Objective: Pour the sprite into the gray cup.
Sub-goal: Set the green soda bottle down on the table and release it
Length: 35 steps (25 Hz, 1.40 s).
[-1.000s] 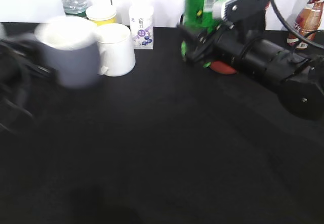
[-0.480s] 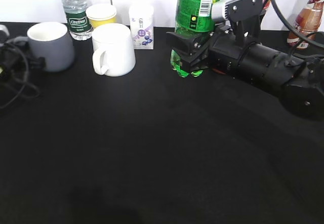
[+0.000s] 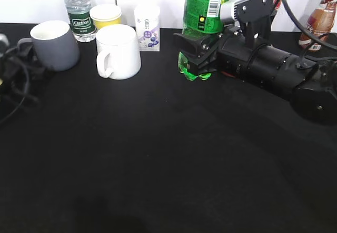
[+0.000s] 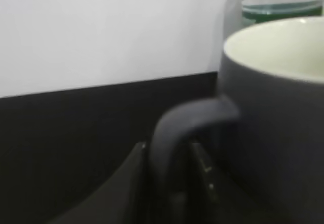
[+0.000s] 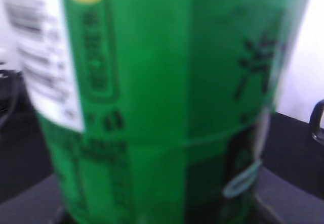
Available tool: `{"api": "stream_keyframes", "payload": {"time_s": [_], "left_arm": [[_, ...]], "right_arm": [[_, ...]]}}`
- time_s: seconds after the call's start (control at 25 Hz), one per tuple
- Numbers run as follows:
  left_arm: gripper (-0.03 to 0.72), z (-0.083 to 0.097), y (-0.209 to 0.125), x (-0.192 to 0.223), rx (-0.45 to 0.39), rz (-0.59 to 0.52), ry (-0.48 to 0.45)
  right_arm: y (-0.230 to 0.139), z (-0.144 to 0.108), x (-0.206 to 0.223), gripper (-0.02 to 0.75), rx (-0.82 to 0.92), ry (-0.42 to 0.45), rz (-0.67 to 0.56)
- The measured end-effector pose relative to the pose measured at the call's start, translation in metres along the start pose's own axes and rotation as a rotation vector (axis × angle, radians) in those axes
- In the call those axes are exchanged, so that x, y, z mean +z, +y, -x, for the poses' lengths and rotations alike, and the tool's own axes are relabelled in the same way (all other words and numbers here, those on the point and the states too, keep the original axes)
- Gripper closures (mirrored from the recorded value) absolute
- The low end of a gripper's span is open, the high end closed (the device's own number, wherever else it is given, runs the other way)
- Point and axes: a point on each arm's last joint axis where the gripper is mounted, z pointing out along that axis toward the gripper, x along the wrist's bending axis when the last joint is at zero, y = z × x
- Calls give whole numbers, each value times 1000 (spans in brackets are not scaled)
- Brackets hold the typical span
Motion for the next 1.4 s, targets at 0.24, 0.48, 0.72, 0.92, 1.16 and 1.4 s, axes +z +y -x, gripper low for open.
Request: {"api": "stream_keyframes", "payload": {"time_s": [0.24, 0.48, 0.72, 0.92, 1.16, 1.4], "left_arm": [[444, 22, 32, -77, -53, -61, 30], [443, 72, 93, -126, -42, -38, -213], [443, 108, 107, -147, 8, -21, -401], [443, 108, 107, -148, 12, -29, -404], [443, 108, 107, -148, 15, -27, -408], [443, 109, 107, -148, 16, -27, -409]], "right_arm": [[6, -5, -50, 332, 31, -143, 5], [4, 52, -140, 332, 105, -603, 8], [5, 142, -136, 333, 35, -795, 2], [-35, 204, -78, 332, -29, -698, -13], [-52, 229, -66, 335, -56, -555, -32], [-56, 230, -61, 274, -47, -507, -19]]}}
